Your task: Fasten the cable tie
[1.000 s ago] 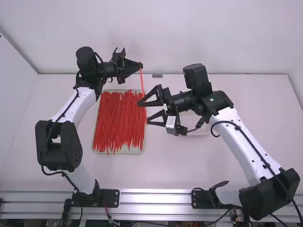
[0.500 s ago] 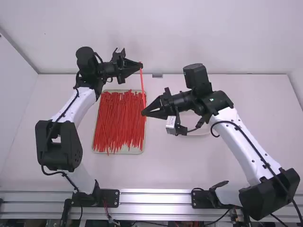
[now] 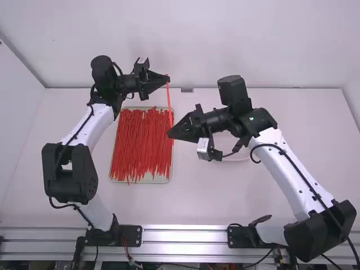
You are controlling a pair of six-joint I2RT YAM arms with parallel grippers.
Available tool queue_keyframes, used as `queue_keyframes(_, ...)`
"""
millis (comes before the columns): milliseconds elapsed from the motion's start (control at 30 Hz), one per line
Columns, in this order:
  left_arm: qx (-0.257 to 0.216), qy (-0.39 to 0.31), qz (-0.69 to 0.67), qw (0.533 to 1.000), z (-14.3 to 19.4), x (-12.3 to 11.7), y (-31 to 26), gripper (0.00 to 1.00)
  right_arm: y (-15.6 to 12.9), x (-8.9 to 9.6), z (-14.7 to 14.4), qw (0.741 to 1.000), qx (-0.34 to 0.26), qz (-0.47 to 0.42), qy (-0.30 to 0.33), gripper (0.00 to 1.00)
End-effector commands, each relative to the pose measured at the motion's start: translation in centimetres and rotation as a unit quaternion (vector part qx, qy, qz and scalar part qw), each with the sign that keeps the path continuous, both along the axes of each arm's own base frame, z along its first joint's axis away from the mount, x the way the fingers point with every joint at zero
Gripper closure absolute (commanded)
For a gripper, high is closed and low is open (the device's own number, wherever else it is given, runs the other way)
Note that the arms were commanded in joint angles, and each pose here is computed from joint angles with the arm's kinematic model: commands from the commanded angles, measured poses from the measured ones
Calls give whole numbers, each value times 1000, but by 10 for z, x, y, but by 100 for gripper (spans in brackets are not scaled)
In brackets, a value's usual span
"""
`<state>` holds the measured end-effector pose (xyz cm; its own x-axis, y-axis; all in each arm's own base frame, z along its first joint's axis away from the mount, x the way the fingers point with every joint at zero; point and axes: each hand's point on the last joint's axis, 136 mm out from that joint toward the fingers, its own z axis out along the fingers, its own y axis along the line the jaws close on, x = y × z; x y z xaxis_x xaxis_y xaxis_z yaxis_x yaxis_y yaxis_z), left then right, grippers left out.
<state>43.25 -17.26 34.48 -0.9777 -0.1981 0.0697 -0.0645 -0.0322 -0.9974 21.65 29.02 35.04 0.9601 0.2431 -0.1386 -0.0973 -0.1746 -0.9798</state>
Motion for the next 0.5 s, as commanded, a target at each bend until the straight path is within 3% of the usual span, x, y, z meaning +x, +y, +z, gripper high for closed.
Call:
queue_keyframes(0, 4, -23, -12, 1000, 7, -4, -2, 98, 0, 0, 11, 1000, 8, 0, -16, 84)
queue_keyframes(100, 7, -25, -12, 1000, 4, -3, -2, 98, 1, 2, 9, 1000, 5, -5, -20, 83)
queue_keyframes(200, 9, -18, -15, 1000, 0, -4, -2, 98, 1, 2, 9, 1000, 5, -5, -20, 100)
queue_keyframes(400, 9, -18, -22, 1000, 0, -7, -4, 98, 1, 2, 10, 1000, 6, -5, -22, 100)
queue_keyframes(467, 9, -19, -23, 1000, 0, -7, -5, 98, 1, 2, 10, 1000, 6, -5, -23, 91)
